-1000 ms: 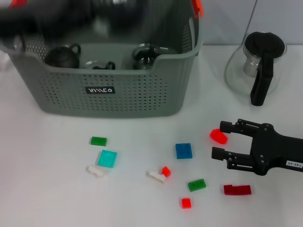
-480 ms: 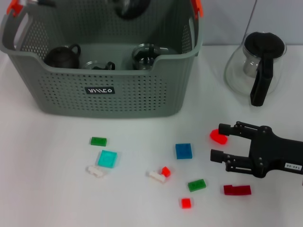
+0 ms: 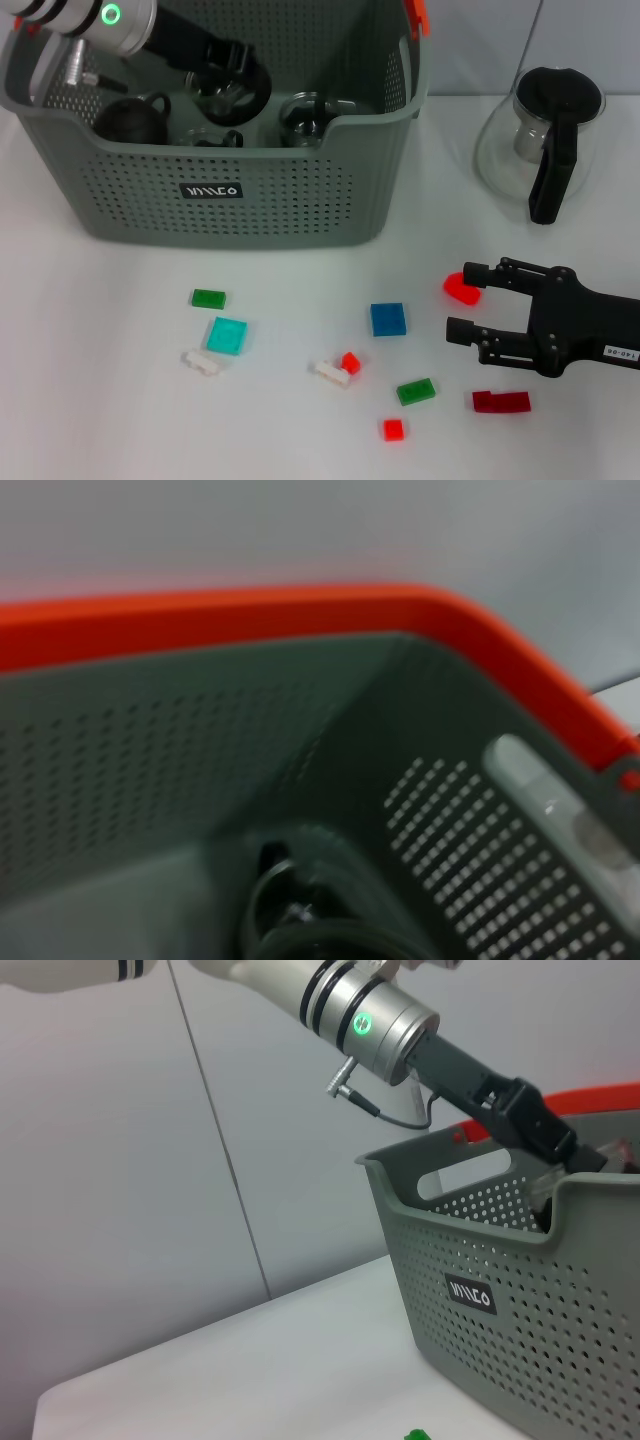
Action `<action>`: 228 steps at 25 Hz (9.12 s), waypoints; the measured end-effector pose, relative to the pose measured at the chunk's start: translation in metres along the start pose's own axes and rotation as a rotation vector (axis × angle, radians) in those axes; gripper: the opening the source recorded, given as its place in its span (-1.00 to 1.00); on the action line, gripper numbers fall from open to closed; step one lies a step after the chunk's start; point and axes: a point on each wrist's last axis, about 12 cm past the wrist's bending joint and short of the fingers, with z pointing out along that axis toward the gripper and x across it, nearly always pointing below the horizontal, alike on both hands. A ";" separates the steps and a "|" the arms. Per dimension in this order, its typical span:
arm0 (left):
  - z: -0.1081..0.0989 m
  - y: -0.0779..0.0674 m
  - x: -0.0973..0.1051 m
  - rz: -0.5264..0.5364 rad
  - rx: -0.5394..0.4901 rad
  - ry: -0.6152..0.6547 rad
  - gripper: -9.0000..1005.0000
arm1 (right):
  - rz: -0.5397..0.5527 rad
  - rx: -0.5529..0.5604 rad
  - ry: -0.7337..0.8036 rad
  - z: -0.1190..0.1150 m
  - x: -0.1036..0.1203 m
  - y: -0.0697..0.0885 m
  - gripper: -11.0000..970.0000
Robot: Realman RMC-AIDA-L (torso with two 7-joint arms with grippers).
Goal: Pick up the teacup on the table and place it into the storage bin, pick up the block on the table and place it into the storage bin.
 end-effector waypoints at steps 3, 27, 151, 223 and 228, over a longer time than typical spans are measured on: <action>0.000 0.003 0.005 -0.004 -0.011 0.020 -0.72 | -0.001 -0.001 0.001 0.000 0.000 0.000 0.69; -0.078 0.003 0.044 0.158 0.489 -0.439 -0.09 | 0.002 -0.010 -0.010 -0.001 -0.001 0.001 0.69; -0.005 0.020 0.317 0.474 0.098 -0.321 0.31 | 0.036 -0.008 -0.004 0.002 -0.006 -0.004 0.69; -0.032 0.024 0.026 0.107 0.098 -0.281 0.06 | 0.030 -0.022 -0.008 0.007 -0.009 -0.004 0.69; -0.011 0.022 0.026 0.120 -0.039 -0.167 0.09 | 0.029 -0.022 -0.009 0.008 -0.010 -0.004 0.69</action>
